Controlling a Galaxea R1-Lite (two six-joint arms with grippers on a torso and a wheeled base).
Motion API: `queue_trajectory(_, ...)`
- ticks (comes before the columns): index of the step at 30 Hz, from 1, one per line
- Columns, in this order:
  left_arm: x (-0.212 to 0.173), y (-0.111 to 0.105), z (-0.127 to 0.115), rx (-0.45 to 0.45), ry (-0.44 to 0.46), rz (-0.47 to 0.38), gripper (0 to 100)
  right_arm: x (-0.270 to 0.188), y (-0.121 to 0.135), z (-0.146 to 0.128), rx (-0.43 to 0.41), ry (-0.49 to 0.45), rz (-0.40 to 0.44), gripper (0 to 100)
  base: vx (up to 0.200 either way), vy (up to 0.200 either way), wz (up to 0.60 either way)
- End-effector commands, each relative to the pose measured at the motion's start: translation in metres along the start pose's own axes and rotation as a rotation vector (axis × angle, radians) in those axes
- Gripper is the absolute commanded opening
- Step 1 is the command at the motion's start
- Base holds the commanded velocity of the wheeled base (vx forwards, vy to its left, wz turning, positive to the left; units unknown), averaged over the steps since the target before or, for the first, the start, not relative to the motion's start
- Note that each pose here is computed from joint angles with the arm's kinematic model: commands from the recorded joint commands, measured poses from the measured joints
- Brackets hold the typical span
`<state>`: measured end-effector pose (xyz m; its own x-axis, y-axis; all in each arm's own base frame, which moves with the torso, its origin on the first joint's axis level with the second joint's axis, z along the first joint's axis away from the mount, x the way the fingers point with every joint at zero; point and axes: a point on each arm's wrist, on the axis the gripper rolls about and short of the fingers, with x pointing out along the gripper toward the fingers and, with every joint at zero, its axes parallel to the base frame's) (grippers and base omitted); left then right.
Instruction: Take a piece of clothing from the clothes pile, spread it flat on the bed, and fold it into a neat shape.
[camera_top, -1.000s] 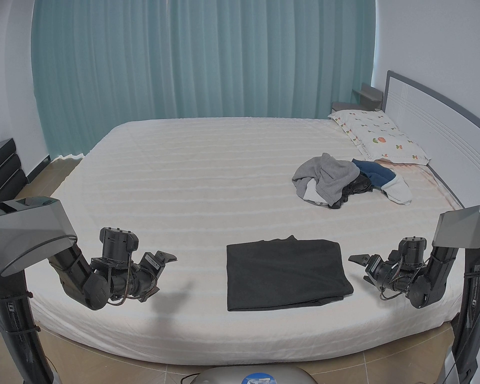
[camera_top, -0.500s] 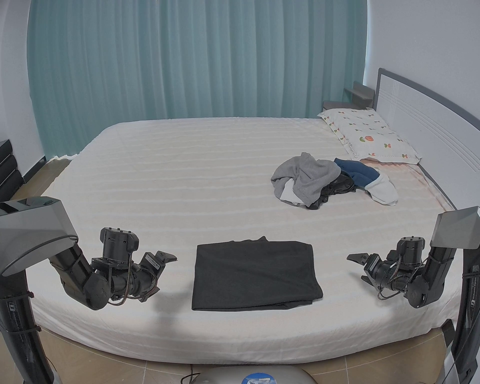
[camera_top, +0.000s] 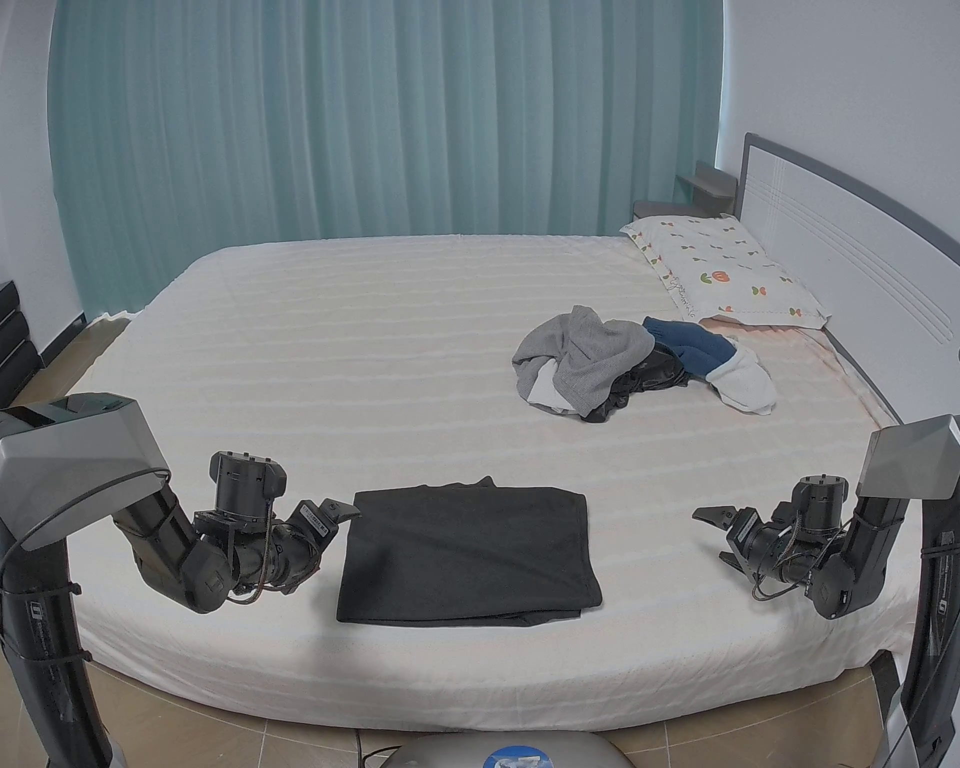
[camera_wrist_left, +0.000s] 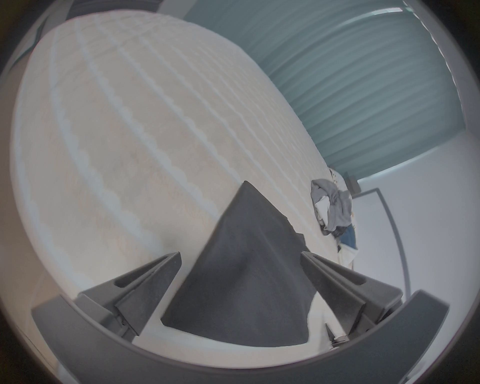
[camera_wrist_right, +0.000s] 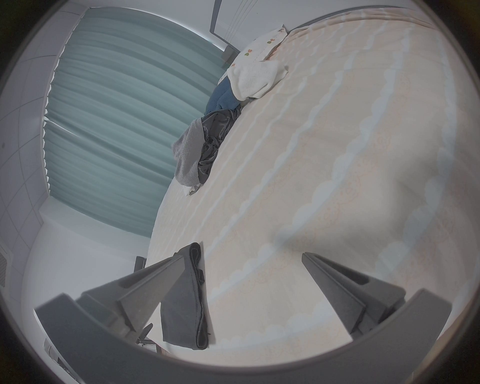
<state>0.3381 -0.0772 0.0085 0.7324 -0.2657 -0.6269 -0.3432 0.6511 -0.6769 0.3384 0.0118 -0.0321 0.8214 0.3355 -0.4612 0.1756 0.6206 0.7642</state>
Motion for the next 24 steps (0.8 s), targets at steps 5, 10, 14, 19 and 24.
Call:
queue_trajectory(5,0.028,0.006,0.001,0.158,0.0,0.018,100,0.0,-0.001,-0.001,0.001,0.005,-0.004,100,0.0,0.0,0.0)
queue_trajectory(10,0.036,0.011,-0.008,0.204,0.023,0.027,100,0.0,-0.001,-0.001,-0.001,0.005,-0.004,100,0.0,0.0,0.0)
queue_trajectory(14,0.042,0.011,-0.006,0.208,-0.014,-0.016,100,0.001,-0.002,-0.002,0.0,0.008,-0.005,100,0.0,0.0,0.0)
queue_trajectory(19,0.049,0.011,-0.012,0.255,-0.022,-0.039,100,0.001,-0.002,-0.002,-0.001,0.007,-0.004,100,0.0,0.0,0.0)
queue_trajectory(24,0.053,0.014,-0.016,0.295,-0.022,-0.026,100,0.001,-0.002,-0.002,-0.001,0.007,-0.004,100,0.0,0.0,0.0)
